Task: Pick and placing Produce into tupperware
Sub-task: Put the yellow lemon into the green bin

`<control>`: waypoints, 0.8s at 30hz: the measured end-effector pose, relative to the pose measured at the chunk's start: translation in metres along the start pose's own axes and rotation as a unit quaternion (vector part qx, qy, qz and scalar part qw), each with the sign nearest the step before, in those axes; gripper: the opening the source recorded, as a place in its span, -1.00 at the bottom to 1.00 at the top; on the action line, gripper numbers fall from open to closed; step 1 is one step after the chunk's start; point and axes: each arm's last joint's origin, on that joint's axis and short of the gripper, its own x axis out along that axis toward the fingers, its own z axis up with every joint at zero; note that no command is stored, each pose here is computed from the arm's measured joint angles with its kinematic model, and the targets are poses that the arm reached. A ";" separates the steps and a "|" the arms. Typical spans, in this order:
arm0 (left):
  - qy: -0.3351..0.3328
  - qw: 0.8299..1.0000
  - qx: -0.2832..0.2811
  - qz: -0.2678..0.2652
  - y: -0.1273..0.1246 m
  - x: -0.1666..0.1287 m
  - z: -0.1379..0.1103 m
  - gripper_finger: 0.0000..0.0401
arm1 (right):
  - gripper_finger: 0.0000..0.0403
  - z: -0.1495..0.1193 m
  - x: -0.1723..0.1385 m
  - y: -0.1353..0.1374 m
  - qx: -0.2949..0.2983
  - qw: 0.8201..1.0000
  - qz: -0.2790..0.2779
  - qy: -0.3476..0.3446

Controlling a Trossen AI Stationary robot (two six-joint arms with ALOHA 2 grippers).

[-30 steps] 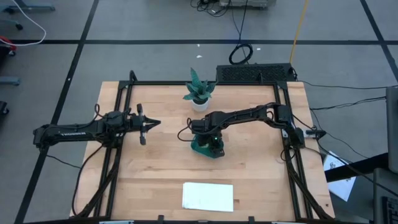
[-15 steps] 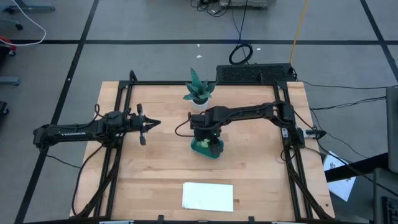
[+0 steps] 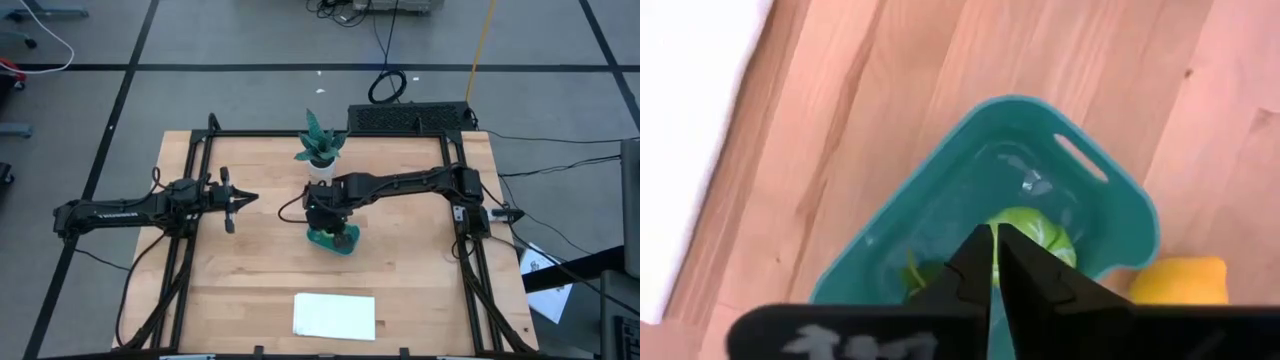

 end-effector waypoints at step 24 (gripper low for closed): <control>0.000 1.000 0.002 0.001 0.000 0.000 0.000 -0.87 | -1.00 0.005 -0.048 0.008 -0.010 0.997 -0.027 -0.078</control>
